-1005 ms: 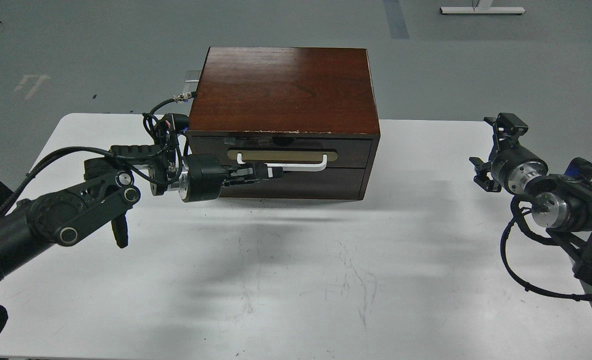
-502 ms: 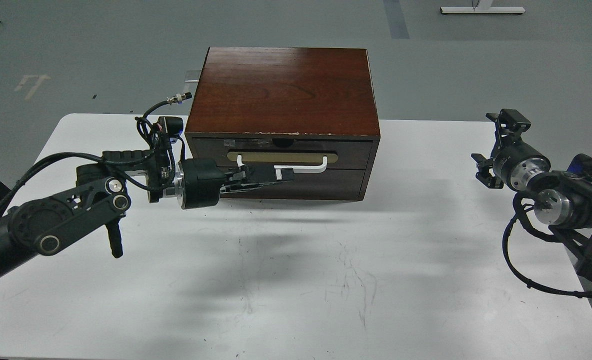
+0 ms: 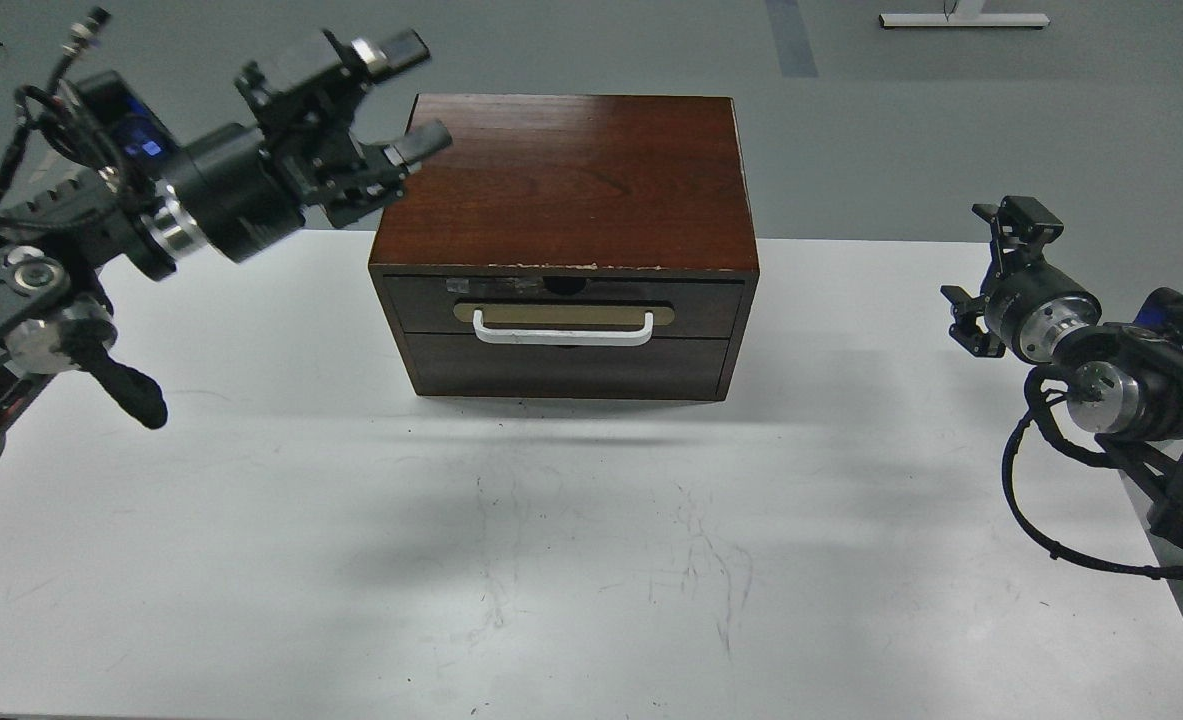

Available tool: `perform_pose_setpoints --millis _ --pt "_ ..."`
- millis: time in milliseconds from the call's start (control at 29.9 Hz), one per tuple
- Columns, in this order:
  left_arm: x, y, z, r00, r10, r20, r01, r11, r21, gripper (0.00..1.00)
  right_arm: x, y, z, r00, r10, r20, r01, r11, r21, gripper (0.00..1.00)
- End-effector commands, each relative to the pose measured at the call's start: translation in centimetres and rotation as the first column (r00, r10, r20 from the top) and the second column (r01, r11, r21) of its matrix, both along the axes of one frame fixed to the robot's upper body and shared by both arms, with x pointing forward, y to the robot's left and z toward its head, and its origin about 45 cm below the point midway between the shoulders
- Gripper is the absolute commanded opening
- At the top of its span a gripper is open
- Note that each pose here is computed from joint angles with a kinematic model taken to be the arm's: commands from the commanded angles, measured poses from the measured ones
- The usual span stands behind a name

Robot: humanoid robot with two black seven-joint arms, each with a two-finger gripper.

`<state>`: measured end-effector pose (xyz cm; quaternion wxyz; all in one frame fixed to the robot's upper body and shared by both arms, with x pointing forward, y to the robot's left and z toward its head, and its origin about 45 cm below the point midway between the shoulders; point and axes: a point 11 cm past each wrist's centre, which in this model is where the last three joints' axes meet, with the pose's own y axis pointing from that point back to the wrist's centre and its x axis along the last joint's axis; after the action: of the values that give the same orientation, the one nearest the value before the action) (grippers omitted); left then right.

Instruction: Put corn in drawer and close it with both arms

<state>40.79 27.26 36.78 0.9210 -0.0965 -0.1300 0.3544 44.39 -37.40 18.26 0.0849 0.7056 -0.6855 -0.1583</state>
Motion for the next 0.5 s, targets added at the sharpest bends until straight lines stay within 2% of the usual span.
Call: perform_pose_setpoints --millis 0,67,100,134,201,234,268,301,469 --pt "2.3 4.3 0.6 0.989 0.146 -0.040 -0.149 0.984 -0.102 0.97 0.8 0.5 1.7 0.995 0.004 0.102 -0.005 1.000 0.009 0.98" --pt "3.5 6.2 -1.5 0.969 0.222 -0.114 -0.231 0.970 -0.077 0.98 1.2 1.0 2.8 0.984 0.005 0.179 -0.009 1.000 0.021 0.98" --pt "3.5 6.2 -1.5 0.968 0.222 -0.114 -0.231 0.970 -0.077 0.98 1.2 1.0 2.8 0.984 0.005 0.180 -0.009 1.000 0.021 0.98" --pt "3.9 6.8 -3.0 0.951 0.254 -0.177 -0.266 0.963 -0.049 0.98 1.3 1.4 3.3 0.977 0.009 0.213 -0.016 0.999 0.032 0.98" --pt "4.5 8.9 -5.4 0.886 0.360 -0.293 -0.378 0.926 -0.007 0.98 1.3 2.4 4.2 0.963 0.025 0.267 -0.042 0.997 0.057 0.98" --pt "4.4 10.6 -7.4 0.832 0.408 -0.376 -0.440 0.898 0.003 0.98 1.3 3.2 4.7 0.953 0.045 0.298 -0.071 0.995 0.075 0.98" --pt "3.9 11.8 -9.0 0.791 0.418 -0.447 -0.474 0.881 -0.014 0.98 1.3 4.0 5.2 0.942 0.069 0.327 -0.107 0.989 0.100 0.98" --pt "3.7 12.2 -9.5 0.778 0.419 -0.468 -0.484 0.875 -0.021 0.98 1.3 4.3 5.3 0.940 0.079 0.333 -0.121 0.987 0.108 0.98" --pt "1.1 12.4 -13.6 0.752 0.353 -0.556 -0.448 0.893 -0.039 0.98 1.2 6.1 5.0 0.932 0.121 0.341 -0.190 0.966 0.176 0.99"
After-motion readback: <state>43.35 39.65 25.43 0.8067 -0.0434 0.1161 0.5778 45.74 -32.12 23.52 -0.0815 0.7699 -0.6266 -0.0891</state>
